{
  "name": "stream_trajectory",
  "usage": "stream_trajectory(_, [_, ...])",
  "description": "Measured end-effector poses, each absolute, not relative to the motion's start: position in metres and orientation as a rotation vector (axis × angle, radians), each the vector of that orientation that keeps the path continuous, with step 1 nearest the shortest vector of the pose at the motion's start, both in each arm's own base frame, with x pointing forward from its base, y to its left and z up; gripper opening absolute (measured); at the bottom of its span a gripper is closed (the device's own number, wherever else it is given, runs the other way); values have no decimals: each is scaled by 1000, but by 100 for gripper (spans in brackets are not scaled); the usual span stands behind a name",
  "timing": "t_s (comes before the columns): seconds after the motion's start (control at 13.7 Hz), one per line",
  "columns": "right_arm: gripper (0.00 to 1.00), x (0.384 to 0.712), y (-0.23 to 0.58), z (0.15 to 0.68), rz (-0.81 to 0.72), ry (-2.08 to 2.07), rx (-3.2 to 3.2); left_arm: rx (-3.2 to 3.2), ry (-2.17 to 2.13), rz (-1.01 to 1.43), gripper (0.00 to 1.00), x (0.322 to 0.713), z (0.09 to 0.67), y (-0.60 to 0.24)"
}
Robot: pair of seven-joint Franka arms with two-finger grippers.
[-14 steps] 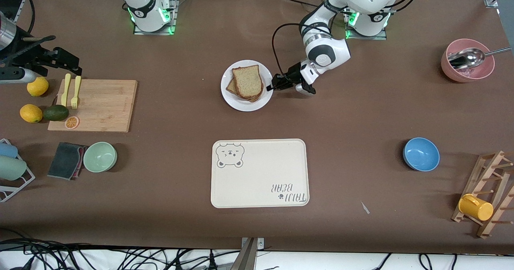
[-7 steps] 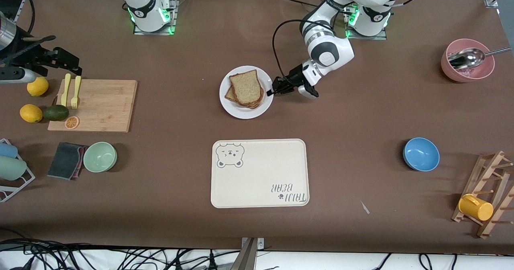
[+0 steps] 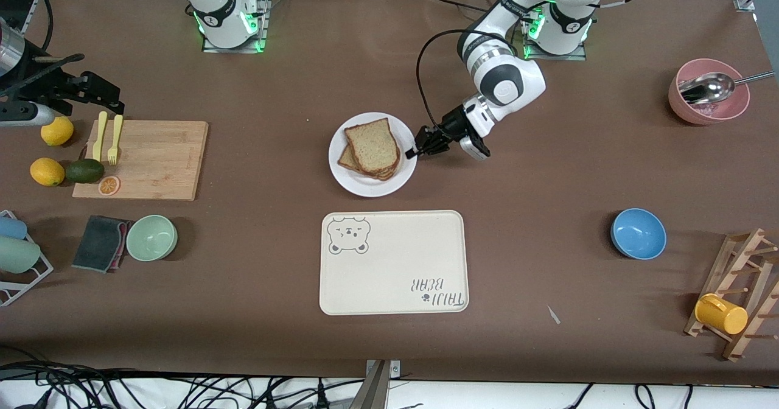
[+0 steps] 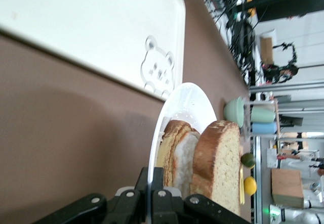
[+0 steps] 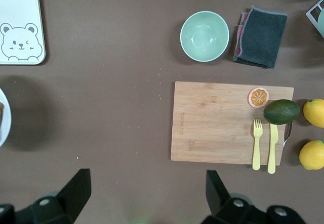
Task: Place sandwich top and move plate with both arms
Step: 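Slide the white plate with the left gripper onto the bear tray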
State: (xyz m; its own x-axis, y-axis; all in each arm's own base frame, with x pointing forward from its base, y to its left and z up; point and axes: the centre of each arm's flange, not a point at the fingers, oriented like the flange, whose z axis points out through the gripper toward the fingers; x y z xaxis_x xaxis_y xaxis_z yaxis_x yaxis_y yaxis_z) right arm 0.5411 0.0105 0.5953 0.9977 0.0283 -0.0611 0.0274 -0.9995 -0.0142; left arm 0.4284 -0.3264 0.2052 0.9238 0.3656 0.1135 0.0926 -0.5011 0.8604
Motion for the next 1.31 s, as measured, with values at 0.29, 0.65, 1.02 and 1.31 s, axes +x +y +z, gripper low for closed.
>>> stream_trajectory(0.29, [100,541,11,595,96,-44,-3126,2032,383,417,5,469,220,-312])
stream_trajectory(0.65, [100,541,11,595,96,-44,-3126,1979,474,492,5,533,207,-290])
stream_trajectory(1.02, [100,541,11,596,96,-46,-3126,1960,527,549,5,586,169,-276])
stream_trajectory(1.31, [100,541,12,596,95,-47,-3126,1989,521,572,5,603,135,-282])
